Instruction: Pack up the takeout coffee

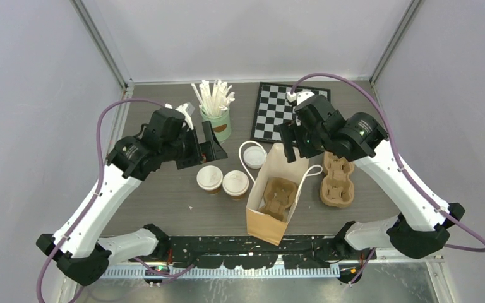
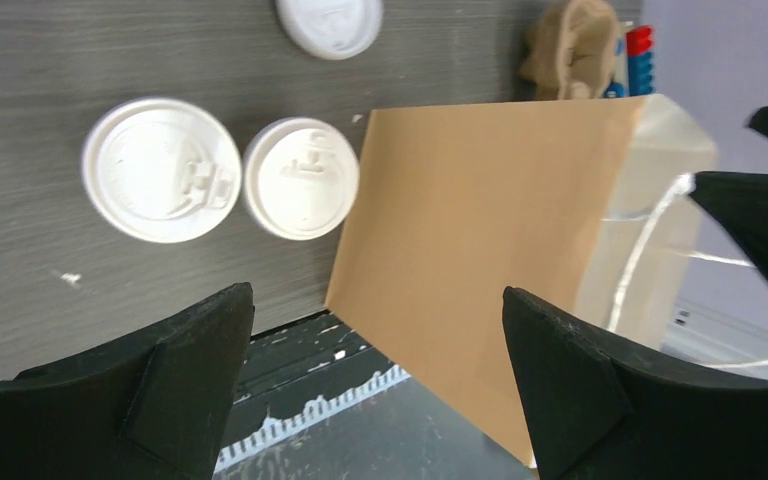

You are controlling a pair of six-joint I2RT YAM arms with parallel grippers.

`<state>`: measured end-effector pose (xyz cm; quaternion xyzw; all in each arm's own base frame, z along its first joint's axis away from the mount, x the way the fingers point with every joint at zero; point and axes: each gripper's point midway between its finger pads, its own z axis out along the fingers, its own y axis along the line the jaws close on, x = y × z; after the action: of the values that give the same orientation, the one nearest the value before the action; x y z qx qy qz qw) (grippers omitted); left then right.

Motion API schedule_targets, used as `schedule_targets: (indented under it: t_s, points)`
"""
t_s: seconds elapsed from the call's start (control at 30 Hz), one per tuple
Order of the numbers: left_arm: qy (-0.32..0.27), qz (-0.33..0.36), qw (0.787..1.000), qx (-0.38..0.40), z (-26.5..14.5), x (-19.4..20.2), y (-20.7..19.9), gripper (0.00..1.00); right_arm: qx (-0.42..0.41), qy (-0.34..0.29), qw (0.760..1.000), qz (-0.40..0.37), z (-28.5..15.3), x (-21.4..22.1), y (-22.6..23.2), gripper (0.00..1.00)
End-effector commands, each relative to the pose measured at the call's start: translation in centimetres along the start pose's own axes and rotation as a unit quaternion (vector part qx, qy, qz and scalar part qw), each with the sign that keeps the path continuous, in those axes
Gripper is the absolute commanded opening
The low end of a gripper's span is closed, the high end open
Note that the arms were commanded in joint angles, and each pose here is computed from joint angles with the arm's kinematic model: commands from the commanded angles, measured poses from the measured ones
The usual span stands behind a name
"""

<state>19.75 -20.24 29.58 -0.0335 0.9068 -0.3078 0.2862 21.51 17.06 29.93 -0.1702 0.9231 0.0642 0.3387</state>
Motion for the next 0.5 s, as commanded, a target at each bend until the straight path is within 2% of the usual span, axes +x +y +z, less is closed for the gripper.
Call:
schedule_targets:
  t_s: [0.0, 0.3, 0.47]
  points:
    - [0.007, -0.002, 0.998, -0.058, 0.1, 0.6, 2.6, 0.95, -0.031, -0.020, 0.999, -0.035, 0.4, -1.6, -0.6, 0.83]
    - [0.028, -0.033, 0.997, -0.064, 1.2, 1.4, 4.0, 0.91, -0.082, 0.028, 0.992, -0.095, 3.3, -1.4, 0.6, 0.79]
    - [0.033, -0.037, 0.997, -0.064, 1.5, 1.5, 4.2, 0.90, -0.073, 0.047, 0.991, -0.101, 4.7, -1.4, 0.6, 0.69]
